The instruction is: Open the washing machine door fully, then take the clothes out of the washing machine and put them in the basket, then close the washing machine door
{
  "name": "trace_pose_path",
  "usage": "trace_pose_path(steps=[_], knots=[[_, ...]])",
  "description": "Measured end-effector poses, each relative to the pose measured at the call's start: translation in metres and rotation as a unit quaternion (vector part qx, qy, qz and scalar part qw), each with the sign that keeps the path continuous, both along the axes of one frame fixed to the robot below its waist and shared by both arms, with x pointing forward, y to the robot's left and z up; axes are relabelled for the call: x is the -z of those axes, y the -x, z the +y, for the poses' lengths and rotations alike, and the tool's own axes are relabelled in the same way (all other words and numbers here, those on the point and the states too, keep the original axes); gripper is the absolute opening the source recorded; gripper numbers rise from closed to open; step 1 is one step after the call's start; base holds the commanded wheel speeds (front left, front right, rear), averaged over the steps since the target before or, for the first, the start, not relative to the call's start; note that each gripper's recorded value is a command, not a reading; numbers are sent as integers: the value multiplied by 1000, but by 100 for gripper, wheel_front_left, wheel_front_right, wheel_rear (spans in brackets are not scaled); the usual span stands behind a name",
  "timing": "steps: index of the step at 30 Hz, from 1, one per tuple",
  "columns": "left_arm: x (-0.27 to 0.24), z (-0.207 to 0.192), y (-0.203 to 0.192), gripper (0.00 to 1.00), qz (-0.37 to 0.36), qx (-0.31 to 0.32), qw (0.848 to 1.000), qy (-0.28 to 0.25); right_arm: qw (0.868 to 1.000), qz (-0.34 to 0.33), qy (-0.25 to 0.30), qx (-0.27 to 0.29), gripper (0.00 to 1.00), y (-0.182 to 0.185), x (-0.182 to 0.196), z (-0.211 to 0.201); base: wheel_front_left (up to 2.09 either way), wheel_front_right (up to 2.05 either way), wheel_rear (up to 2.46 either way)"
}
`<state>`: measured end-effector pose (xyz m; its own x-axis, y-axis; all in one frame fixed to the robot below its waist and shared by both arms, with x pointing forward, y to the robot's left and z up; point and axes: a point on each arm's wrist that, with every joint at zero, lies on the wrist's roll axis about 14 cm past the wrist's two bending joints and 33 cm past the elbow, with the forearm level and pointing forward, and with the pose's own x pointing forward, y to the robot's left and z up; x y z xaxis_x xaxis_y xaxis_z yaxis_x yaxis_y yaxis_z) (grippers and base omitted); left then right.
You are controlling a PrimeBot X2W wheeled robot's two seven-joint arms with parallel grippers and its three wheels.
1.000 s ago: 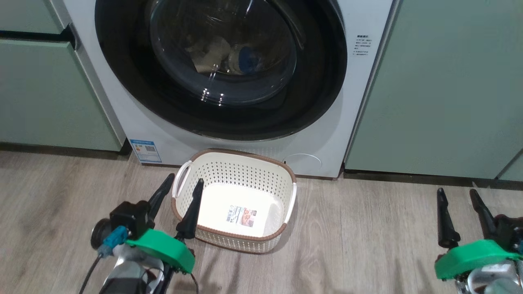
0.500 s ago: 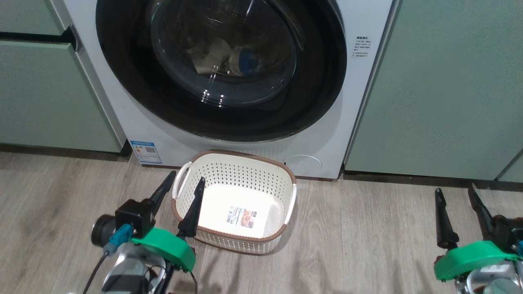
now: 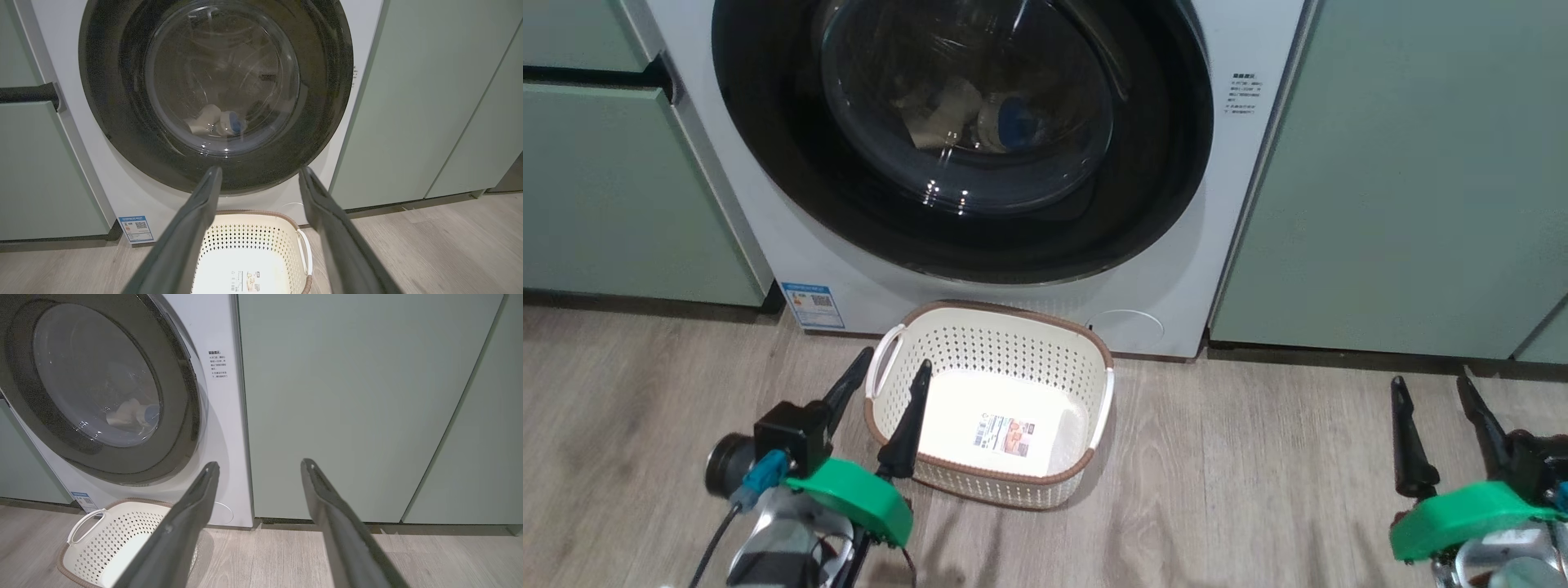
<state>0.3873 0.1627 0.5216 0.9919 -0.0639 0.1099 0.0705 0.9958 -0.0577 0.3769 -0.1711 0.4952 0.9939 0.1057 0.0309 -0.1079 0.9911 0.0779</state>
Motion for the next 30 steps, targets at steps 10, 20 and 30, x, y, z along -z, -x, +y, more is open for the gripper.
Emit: trace_pose_path(steps=[10, 20, 30], knots=[[2, -1, 0, 100, 4, 0, 1000, -1, 1000, 0, -1, 2, 100, 0, 0, -1, 0, 0, 0], [3, -2, 0, 100, 4, 0, 1000, -1, 1000, -4, -5, 9, 0, -1, -3, -5, 0, 0, 0], [3, -1, -1, 100, 4, -2, 1000, -2, 1000, 3, -23, 12, 0, -2, 2, -6, 0, 0, 0]])
